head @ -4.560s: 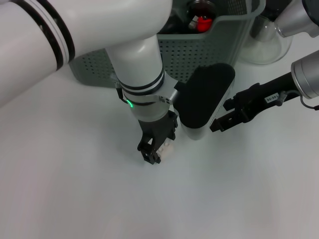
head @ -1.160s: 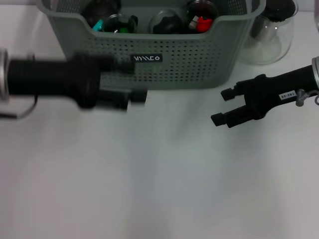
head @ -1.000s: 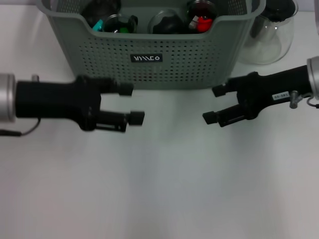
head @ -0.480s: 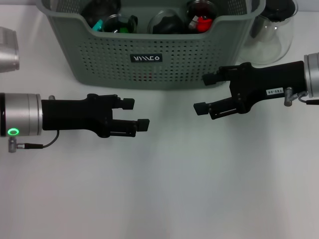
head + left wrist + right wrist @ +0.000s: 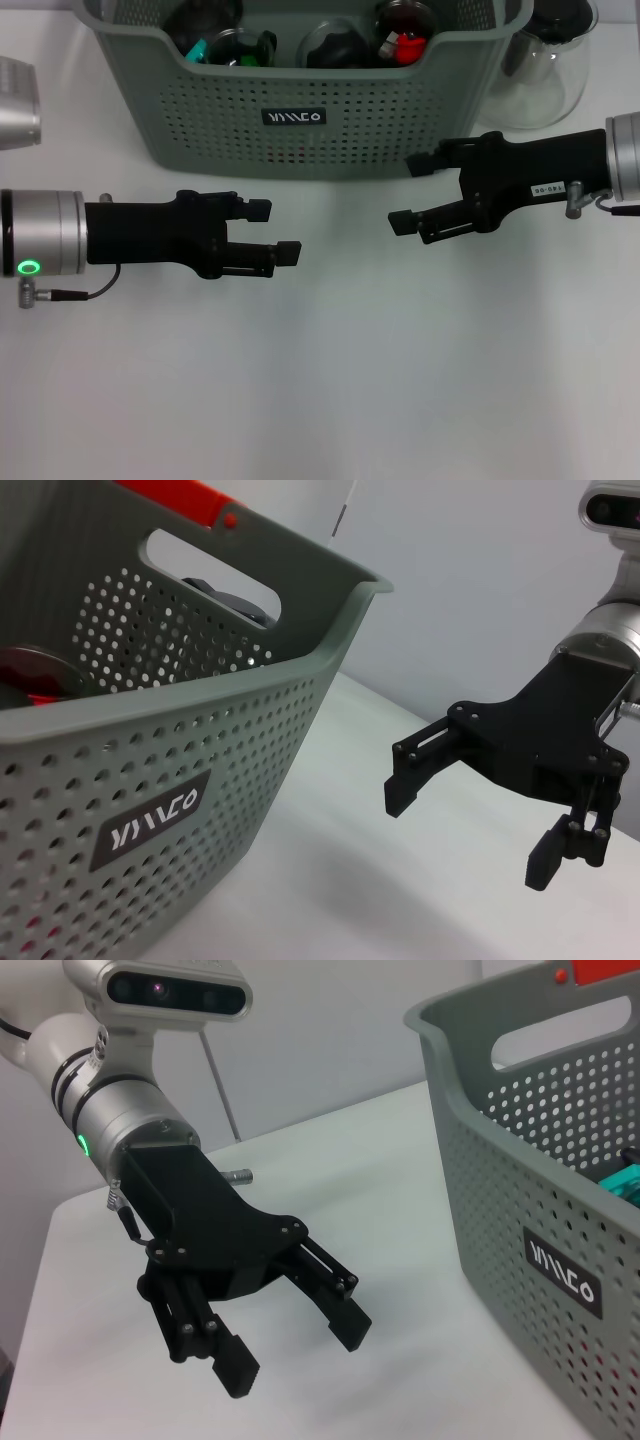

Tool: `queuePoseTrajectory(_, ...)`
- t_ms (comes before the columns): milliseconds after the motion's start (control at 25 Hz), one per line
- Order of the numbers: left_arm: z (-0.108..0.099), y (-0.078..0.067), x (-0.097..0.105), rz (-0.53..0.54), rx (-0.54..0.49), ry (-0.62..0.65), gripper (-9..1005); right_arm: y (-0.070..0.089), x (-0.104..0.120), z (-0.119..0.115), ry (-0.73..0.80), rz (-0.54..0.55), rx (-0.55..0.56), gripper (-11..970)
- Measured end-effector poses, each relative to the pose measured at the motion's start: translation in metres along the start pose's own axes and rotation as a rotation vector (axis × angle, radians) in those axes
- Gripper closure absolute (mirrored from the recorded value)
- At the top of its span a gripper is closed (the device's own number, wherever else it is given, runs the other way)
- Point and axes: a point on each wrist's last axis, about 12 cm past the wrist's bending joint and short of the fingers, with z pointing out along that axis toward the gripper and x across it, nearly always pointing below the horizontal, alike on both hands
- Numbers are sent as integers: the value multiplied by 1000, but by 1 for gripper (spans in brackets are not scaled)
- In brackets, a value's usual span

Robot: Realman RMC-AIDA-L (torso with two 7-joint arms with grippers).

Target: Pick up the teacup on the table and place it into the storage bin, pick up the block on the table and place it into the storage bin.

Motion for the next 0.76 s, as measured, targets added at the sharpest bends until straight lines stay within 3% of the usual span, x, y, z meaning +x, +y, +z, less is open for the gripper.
queuePoseTrajectory(760,1,0,-1,6,5,5,167,1,3,0,2,9,-3,14)
